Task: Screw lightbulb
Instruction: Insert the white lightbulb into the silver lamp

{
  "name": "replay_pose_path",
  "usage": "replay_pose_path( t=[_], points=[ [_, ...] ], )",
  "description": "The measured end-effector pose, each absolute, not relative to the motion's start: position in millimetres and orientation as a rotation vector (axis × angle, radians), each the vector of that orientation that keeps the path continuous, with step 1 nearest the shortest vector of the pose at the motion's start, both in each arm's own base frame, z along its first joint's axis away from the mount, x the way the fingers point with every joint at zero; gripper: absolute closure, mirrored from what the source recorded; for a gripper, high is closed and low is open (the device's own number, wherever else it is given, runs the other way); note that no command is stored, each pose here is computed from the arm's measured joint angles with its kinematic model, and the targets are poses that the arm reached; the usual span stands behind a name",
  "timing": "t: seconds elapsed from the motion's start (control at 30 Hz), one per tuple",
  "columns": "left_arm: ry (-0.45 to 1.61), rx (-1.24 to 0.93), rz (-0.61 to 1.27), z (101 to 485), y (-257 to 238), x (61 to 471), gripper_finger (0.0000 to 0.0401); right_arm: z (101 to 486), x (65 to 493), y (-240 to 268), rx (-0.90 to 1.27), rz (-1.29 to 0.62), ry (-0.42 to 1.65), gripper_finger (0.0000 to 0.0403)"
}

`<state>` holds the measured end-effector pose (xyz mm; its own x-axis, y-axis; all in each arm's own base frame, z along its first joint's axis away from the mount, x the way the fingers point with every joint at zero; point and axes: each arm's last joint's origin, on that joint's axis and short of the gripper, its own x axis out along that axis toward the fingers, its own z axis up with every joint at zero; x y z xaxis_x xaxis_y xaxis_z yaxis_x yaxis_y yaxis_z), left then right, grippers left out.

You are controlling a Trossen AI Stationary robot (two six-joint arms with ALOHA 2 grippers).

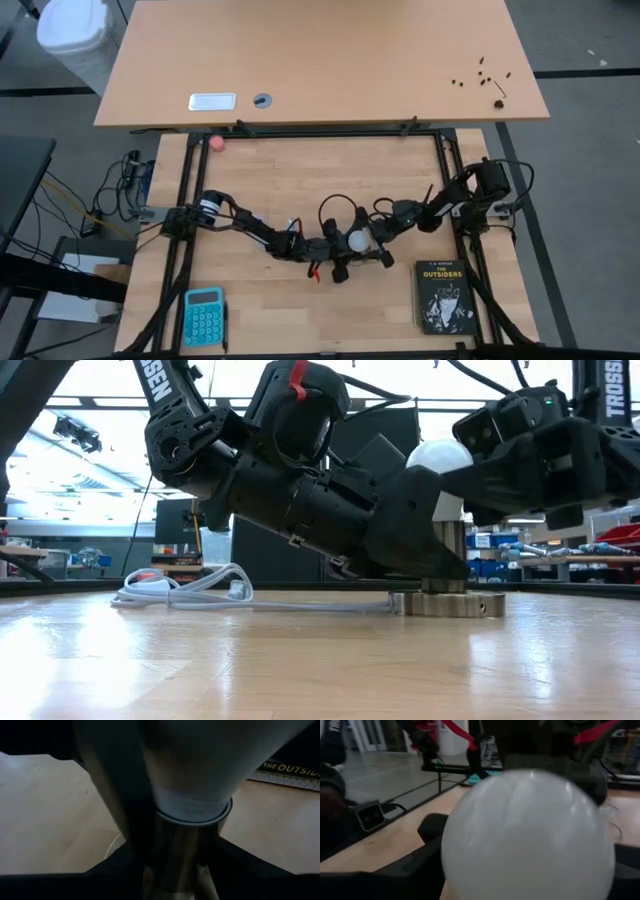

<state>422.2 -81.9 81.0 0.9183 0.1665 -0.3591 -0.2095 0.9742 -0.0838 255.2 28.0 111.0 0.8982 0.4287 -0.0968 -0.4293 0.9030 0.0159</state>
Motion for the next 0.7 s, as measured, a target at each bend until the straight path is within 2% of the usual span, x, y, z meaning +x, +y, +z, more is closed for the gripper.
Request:
replay_pose_path(
  t=[0.23, 0.53, 0.7],
  points=[
    [0.359, -0.122, 0.188, 80.8, -82.2, 422.2, 0.0217, 112.5, 260.9, 26.2, -0.042, 0.473, 0.095, 0.0102],
    [0.359, -0.123, 0.188, 80.8, -82.2, 422.2, 0.0217, 110.3, 260.6, 25.5, -0.035, 0.449, 0.114, 0.0174],
    [0.359, -0.124, 0.187, 80.9, -82.3, 422.1, 0.0217, 108.6, 260.4, 25.7, -0.032, 0.425, 0.132, 0.0186]
  ],
)
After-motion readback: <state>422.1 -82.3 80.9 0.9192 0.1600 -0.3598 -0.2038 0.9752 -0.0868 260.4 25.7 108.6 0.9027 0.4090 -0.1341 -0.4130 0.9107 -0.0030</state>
